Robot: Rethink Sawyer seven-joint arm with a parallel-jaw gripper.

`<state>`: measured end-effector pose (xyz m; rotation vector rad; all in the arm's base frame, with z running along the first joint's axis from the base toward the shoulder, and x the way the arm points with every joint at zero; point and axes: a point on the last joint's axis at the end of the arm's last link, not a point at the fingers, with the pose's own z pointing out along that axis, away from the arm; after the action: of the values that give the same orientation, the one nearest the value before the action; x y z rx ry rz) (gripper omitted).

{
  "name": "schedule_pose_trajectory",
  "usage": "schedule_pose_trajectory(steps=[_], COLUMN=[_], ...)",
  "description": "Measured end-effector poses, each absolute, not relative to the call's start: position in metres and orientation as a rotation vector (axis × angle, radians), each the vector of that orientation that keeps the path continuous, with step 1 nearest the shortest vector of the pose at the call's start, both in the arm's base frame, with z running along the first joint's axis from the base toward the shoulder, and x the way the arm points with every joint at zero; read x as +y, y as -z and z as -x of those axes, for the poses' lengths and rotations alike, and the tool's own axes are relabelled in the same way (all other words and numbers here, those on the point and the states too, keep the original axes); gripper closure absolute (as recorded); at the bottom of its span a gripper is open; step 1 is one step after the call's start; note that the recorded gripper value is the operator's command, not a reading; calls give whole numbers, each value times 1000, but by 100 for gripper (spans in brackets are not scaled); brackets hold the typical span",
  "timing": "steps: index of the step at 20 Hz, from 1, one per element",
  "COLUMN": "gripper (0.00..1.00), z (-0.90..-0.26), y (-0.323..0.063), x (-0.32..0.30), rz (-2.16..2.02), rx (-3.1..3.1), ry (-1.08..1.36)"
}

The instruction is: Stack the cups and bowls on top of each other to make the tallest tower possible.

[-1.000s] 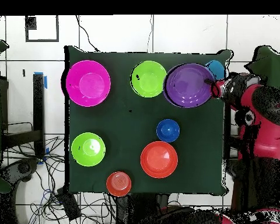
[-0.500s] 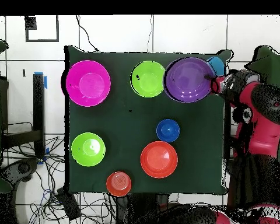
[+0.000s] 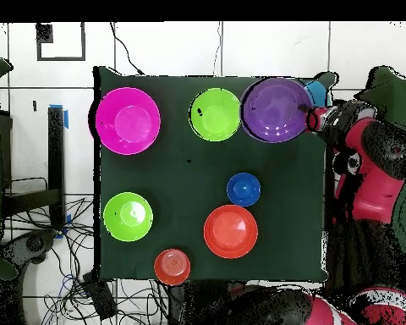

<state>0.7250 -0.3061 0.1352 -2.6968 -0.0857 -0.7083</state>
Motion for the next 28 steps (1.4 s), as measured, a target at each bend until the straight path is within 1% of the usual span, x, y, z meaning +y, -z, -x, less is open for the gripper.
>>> schedule_pose_trajectory(steps=[14, 28], gripper=[100, 100], z=[-753, -763], y=[-140, -150], x=[-290, -283], rz=[2593, 2486], rx=[13, 113], ry=[809, 871])
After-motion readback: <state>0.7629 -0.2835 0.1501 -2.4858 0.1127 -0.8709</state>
